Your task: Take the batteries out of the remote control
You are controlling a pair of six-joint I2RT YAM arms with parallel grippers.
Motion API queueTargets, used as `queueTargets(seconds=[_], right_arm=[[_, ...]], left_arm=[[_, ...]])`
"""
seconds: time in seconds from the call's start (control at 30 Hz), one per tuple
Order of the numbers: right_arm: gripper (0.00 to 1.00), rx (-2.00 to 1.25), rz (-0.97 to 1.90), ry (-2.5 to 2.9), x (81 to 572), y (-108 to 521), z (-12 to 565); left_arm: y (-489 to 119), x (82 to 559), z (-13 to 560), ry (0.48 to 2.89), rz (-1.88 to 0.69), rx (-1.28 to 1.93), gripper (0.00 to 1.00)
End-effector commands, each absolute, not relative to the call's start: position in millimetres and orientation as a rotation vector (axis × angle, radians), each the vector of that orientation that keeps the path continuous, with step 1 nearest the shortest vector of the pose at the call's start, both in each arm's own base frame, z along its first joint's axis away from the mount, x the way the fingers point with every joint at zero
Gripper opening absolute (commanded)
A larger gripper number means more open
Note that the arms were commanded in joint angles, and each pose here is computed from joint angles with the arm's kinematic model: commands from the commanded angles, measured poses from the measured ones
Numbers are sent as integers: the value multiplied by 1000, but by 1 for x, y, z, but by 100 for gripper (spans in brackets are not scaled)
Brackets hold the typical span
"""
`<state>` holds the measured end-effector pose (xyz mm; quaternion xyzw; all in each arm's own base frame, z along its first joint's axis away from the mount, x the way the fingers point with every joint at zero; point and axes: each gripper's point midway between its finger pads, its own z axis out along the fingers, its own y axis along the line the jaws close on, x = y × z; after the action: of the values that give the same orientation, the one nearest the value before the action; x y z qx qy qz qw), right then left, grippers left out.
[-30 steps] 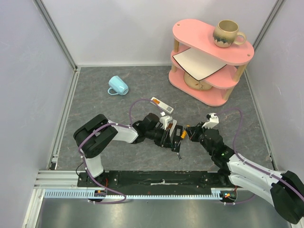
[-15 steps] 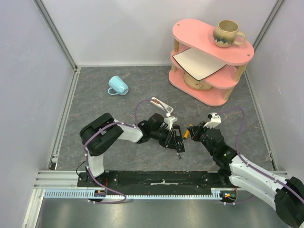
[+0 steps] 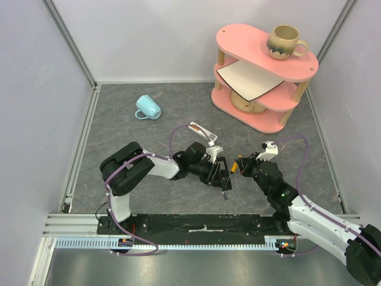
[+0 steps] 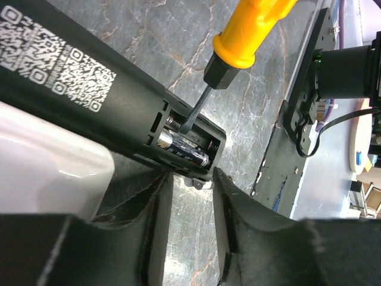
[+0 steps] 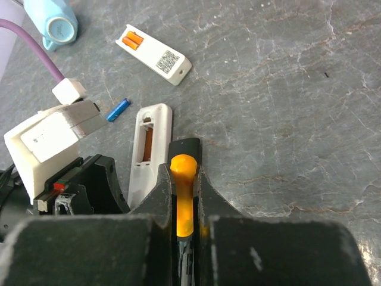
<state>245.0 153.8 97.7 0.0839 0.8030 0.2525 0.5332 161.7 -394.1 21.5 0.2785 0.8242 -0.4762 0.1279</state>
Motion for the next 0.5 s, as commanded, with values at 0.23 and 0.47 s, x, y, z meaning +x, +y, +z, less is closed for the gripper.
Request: queueTargets(seconds=[0.23, 0.47], right_arm=[[0, 42, 696, 1782, 244, 171, 139], [0, 121, 616, 1816, 247, 156, 129]], left_arm=[[-389, 172, 28, 2401, -1273, 791, 48], [-387, 174, 31, 2397, -1253, 790, 47]])
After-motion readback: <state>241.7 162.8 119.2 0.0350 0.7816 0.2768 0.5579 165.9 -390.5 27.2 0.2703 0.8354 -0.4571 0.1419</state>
